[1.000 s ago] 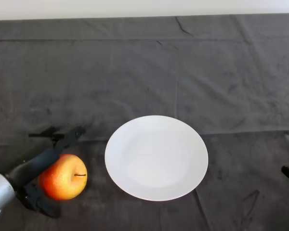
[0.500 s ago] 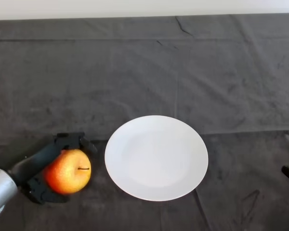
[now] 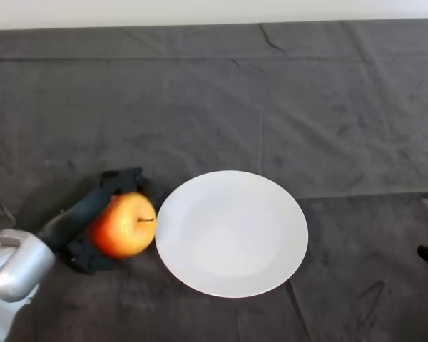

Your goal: Move the apple to the plate

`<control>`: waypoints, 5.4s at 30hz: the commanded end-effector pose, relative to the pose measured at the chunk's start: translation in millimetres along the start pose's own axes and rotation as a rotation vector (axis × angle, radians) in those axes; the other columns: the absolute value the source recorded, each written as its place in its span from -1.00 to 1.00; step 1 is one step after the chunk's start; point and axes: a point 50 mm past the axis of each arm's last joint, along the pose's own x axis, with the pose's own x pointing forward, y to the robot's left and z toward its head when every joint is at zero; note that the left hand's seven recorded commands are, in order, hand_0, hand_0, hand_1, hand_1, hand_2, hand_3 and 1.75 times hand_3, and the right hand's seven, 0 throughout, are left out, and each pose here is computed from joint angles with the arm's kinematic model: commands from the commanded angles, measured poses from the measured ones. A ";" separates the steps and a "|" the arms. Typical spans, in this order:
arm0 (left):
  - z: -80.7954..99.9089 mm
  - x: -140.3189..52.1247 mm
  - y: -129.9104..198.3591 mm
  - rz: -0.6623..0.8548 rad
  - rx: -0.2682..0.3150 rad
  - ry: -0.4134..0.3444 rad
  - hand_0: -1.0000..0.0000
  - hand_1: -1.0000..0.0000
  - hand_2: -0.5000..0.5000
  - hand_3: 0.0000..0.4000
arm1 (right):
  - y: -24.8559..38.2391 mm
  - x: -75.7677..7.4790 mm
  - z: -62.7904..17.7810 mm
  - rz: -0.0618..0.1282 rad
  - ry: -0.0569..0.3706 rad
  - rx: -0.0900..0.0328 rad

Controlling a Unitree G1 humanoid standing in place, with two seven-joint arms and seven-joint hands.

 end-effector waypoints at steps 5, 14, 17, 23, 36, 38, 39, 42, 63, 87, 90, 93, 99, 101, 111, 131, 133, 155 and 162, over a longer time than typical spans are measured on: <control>27.7 17.5 4.9 0.083 0.040 -0.129 -1.00 -1.00 0.00 1.00 | -7.3 -6.0 -21.3 -0.032 0.106 -0.018; 41.6 20.7 -8.6 0.074 0.016 -0.182 -1.00 -1.00 0.00 1.00 | -7.3 -6.0 -21.3 -0.032 0.106 -0.018; 42.4 20.6 -12.3 0.067 0.012 -0.194 -1.00 -1.00 0.00 1.00 | -7.2 -6.0 -21.4 -0.032 0.106 -0.018; 44.9 21.2 -17.6 0.052 0.010 -0.211 -1.00 -1.00 0.00 1.00 | -7.2 -6.0 -21.4 -0.032 0.106 -0.018; 50.6 20.2 -25.6 0.025 -0.009 -0.240 -1.00 -1.00 0.00 1.00 | -7.2 -6.0 -21.4 -0.032 0.106 -0.018; 50.3 20.3 -25.7 0.021 -0.013 -0.243 -1.00 -1.00 0.00 1.00 | -7.2 -6.0 -21.4 -0.032 0.106 -0.018; 50.1 20.4 -25.7 0.019 -0.014 -0.244 -1.00 -1.00 0.00 1.00 | -7.2 -6.0 -21.4 -0.032 0.106 -0.018; 49.1 20.2 -26.0 0.015 -0.017 -0.246 -1.00 -0.64 -0.18 1.00 | -7.2 -6.0 -21.4 -0.032 0.106 -0.018; 46.8 18.7 -27.7 -0.011 -0.018 -0.239 0.76 1.00 -0.12 -0.76 | -7.2 -6.0 -21.4 -0.033 0.106 -0.018; 24.8 26.1 42.3 0.138 -0.032 -0.213 1.00 1.00 0.00 -1.00 | -7.2 -6.0 -21.4 -0.032 0.106 -0.018; 14.4 24.2 65.3 0.222 -0.031 -0.193 1.00 1.00 0.00 -1.00 | -7.2 -6.0 -21.4 -0.032 0.106 -0.018; 2.7 20.1 88.0 0.321 -0.028 -0.164 1.00 1.00 0.00 -1.00 | -7.2 -6.0 -21.4 -0.032 0.106 -0.018; -26.8 2.7 133.6 0.545 -0.015 -0.076 1.00 1.00 0.00 -1.00 | -7.3 -6.0 -21.4 -0.032 0.106 -0.018; -38.0 -5.8 147.0 0.622 -0.007 -0.037 1.00 1.00 0.00 -1.00 | -7.3 -6.0 -21.4 -0.032 0.106 -0.018; -95.0 -63.2 201.7 0.958 0.062 0.193 1.00 1.00 0.00 -1.00 | -7.2 -6.0 -21.4 -0.032 0.106 -0.018; -157.5 -177.3 245.3 1.393 0.138 0.612 1.00 1.00 0.00 -1.00 | -7.1 -6.0 -21.5 -0.033 0.106 -0.017; -161.0 -184.3 243.7 1.422 0.130 0.644 1.00 1.00 0.00 -1.00 | -7.1 -6.0 -21.5 -0.034 0.106 -0.017; -182.6 -231.5 233.5 1.683 -0.062 0.887 1.00 1.00 0.00 -1.00 | -7.1 -6.0 -21.5 -0.035 0.106 -0.016; -184.8 -230.5 232.2 1.696 -0.097 0.903 1.00 1.00 0.00 -1.00 | -7.0 -6.0 -21.6 -0.035 0.106 -0.016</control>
